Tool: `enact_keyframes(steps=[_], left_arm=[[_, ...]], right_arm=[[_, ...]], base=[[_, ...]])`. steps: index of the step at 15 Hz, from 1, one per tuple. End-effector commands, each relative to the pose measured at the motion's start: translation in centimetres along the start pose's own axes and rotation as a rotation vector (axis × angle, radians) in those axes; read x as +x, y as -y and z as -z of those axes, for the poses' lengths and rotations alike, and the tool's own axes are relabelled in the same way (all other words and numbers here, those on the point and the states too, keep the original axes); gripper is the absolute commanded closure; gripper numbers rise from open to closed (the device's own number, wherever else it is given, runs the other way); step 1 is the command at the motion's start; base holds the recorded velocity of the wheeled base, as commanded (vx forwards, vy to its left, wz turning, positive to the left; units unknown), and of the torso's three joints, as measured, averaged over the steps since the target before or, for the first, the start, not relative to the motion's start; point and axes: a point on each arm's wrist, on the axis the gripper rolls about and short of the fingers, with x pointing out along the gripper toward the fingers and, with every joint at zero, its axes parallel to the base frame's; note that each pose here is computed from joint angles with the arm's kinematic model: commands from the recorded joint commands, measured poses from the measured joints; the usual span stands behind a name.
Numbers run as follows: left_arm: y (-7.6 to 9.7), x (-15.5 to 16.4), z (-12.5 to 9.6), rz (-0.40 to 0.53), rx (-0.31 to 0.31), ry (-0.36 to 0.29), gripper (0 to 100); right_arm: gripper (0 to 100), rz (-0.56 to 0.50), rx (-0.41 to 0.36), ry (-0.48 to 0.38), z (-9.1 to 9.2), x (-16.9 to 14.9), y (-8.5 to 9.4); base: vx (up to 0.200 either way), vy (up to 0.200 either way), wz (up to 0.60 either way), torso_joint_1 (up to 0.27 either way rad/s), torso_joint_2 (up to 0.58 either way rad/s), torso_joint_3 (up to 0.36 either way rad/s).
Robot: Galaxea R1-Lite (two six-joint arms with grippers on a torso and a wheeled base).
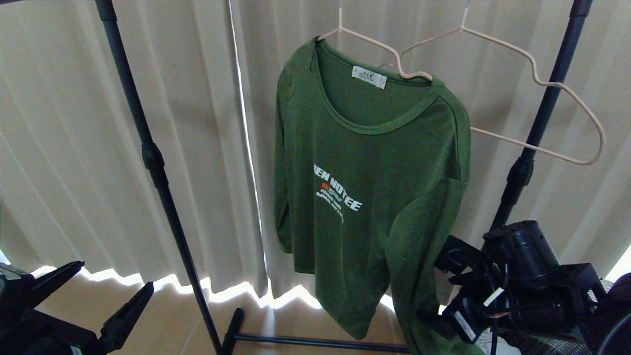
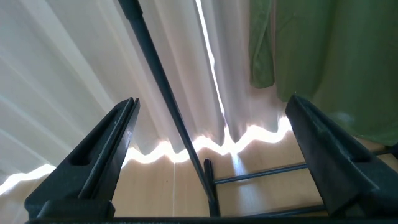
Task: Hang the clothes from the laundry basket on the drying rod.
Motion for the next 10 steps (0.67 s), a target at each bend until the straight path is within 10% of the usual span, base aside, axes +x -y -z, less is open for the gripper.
enact_keyframes(steps=[1,10], left_arm=[[0.1,0.0,0.0,0.006,0.001,0.000,0],[0.1,0.0,0.0,0.011,0.007,-0.001,0]], right_arm=[[0,-0.039,0.025,0.077,-2.6,1.4,-0.6],[0,-0.077,0.161,0.505,-8.3,1.6,-1.7]], base=[[0.000,0.000,0.00,0.000,0.00,0.000],[0.000,0.000,0.00,0.000,0.00,0.000]])
